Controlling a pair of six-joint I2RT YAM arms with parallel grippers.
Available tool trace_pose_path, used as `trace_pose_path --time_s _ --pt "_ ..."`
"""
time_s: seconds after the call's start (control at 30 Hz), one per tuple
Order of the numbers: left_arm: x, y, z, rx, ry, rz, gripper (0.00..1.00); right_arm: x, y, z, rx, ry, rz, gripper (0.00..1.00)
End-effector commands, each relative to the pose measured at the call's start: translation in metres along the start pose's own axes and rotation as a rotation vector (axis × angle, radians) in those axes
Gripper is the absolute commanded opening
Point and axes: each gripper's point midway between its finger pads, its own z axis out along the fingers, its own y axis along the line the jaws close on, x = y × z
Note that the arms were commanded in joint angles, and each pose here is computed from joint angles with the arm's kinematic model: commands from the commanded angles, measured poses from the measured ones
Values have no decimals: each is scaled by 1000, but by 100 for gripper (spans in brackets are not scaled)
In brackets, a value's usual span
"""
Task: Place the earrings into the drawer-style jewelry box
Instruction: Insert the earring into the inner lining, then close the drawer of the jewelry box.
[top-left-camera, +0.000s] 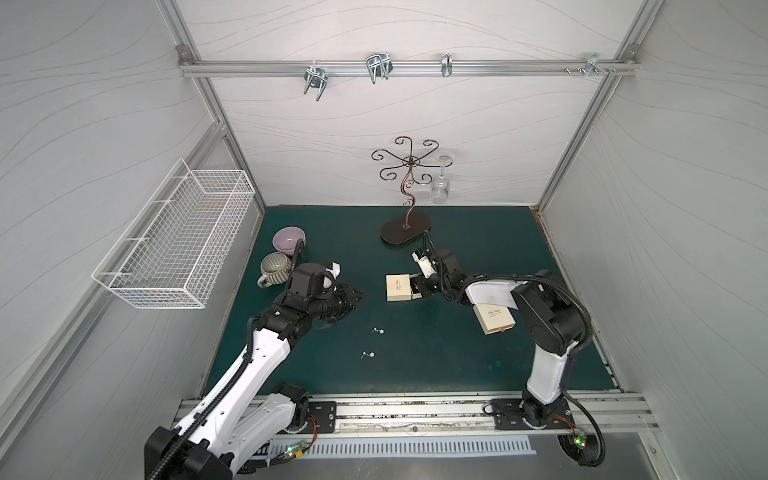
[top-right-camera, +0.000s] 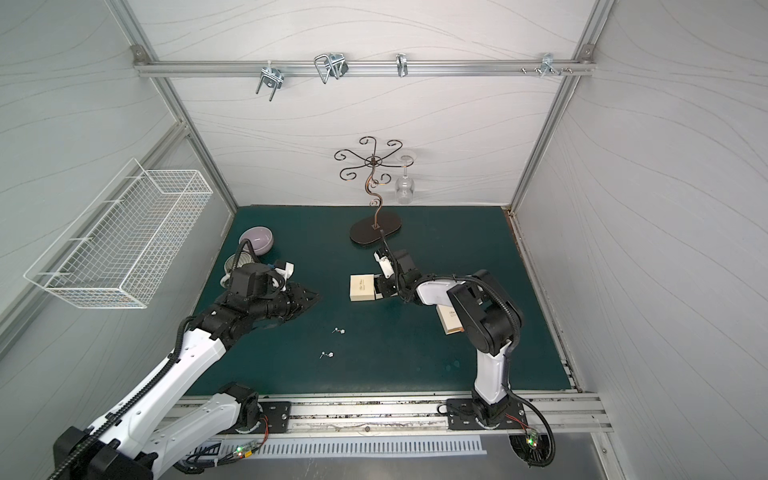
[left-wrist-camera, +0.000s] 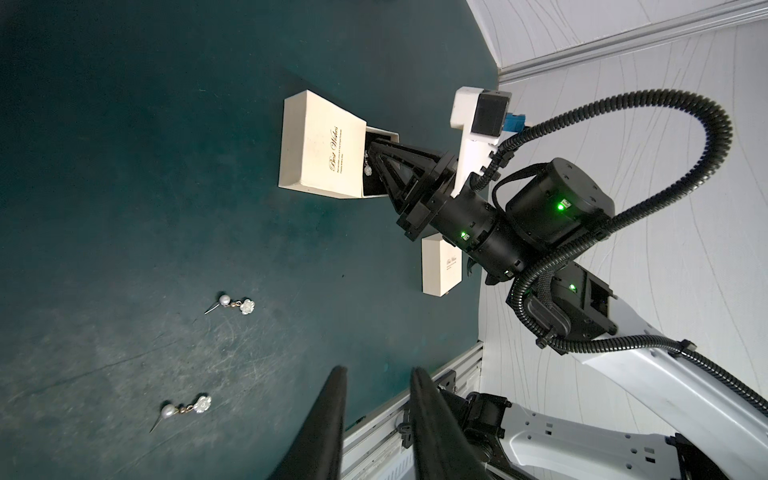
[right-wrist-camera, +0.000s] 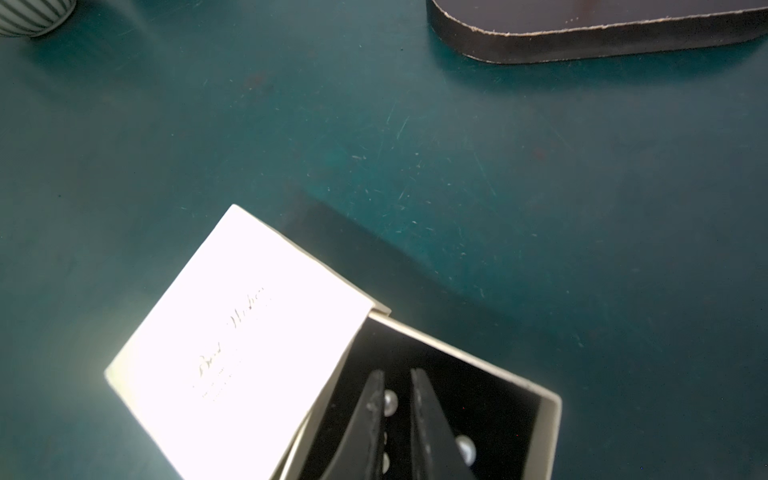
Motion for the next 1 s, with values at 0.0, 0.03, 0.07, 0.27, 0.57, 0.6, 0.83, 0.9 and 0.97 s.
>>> trace_pose_path --time_s 0.0,0.03,0.07,0.27,0.57,0.6,0.83,0.9,0.97 --pt "-13 -5 3 16 -42 14 31 -6 4 -8 -22 -14 5 17" --pt "-15 -3 6 7 -44 11 30 -13 4 -14 -19 -27 6 18" --pt "-16 -2 9 1 -42 9 30 -17 4 -19 -15 -33 7 19" --pt "-31 6 38 -78 -21 28 30 -35 -5 -52 8 -83 101 29" --pt "-52 11 113 -163 27 92 54 -3 -46 -71 -47 10 488 39" --pt "-56 12 121 -167 27 100 57 0 -49 -72 -58 17 523 40" --pt "-76 27 168 -215 31 155 72 10 -55 -64 -127 52 621 48" --pt "-77 31 179 -211 44 159 73 13 -53 -58 -147 68 646 48" --pt "-75 33 187 -200 64 157 72 14 -52 -52 -168 78 671 48"
